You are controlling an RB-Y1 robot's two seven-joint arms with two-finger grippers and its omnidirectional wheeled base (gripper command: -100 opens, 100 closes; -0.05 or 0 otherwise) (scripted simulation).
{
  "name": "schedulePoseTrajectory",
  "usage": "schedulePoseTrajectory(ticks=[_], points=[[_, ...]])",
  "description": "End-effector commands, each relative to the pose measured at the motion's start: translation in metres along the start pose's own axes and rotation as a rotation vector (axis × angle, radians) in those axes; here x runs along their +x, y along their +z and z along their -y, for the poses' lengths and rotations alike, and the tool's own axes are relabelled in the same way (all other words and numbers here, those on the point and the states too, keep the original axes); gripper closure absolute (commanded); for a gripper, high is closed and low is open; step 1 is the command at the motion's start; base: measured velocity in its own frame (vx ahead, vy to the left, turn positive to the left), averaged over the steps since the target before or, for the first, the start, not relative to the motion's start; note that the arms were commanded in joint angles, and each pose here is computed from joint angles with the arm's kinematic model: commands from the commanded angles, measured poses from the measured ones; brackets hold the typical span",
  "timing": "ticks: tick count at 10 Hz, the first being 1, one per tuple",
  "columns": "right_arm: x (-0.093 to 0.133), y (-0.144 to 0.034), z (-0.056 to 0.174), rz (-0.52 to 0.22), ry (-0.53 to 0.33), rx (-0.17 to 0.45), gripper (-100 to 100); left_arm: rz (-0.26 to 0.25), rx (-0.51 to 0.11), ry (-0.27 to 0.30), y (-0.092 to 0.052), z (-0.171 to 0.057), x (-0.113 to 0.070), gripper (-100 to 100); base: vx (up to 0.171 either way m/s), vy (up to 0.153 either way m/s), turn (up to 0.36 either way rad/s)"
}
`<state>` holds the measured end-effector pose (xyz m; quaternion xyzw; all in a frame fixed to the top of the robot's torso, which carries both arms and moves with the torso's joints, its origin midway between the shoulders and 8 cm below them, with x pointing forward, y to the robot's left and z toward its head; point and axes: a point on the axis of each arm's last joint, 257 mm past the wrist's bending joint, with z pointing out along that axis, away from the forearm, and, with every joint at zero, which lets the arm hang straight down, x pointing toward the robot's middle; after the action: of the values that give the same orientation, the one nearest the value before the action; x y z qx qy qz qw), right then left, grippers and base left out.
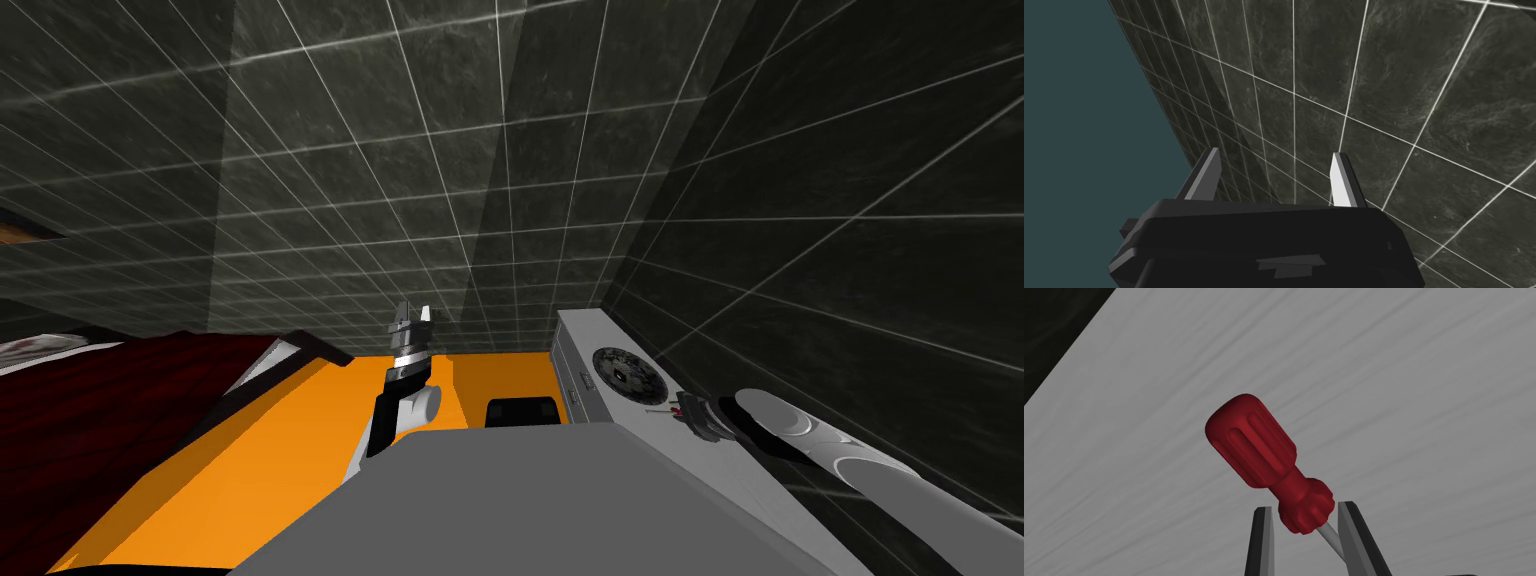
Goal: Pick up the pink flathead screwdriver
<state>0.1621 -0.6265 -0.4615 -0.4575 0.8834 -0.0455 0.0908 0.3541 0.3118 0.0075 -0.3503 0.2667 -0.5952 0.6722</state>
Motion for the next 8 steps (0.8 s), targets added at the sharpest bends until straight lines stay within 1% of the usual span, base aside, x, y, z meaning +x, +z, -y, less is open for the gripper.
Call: schedulePoseTrajectory(ticks=[1, 2, 3, 6, 7, 8], points=[[-0.002, -0.003, -0.001, 0.004, -0.021, -0.004, 100, 0.000, 0.000, 0.000, 0.000, 0.000, 0.000, 0, 0.103, 0.002, -0.278], [-0.003, -0.005, -0.001, 0.007, -0.039, -0.007, 100, 0.000, 0.000, 0.000, 0.000, 0.000, 0.000, 0, 0.149, 0.008, -0.322], [-0.004, -0.007, -0.001, 0.010, -0.058, -0.010, 100, 0.000, 0.000, 0.000, 0.000, 0.000, 0.000, 0, 0.131, 0.028, -0.190], [-0.010, -0.018, -0.001, 0.023, -0.153, -0.026, 100, 0.000, 0.000, 0.000, 0.000, 0.000, 0.000, 0, 0.169, 0.041, -0.298], [-0.008, -0.016, 0.000, 0.019, -0.128, -0.020, 100, 0.000, 0.000, 0.000, 0.000, 0.000, 0.000, 0, 0.076, 0.029, -0.079], [-0.008, -0.017, -0.001, 0.019, -0.133, -0.023, 0, 0.000, 0.000, 0.000, 0.000, 0.000, 0.000, 0, 0.012, 0.007, 0.014]])
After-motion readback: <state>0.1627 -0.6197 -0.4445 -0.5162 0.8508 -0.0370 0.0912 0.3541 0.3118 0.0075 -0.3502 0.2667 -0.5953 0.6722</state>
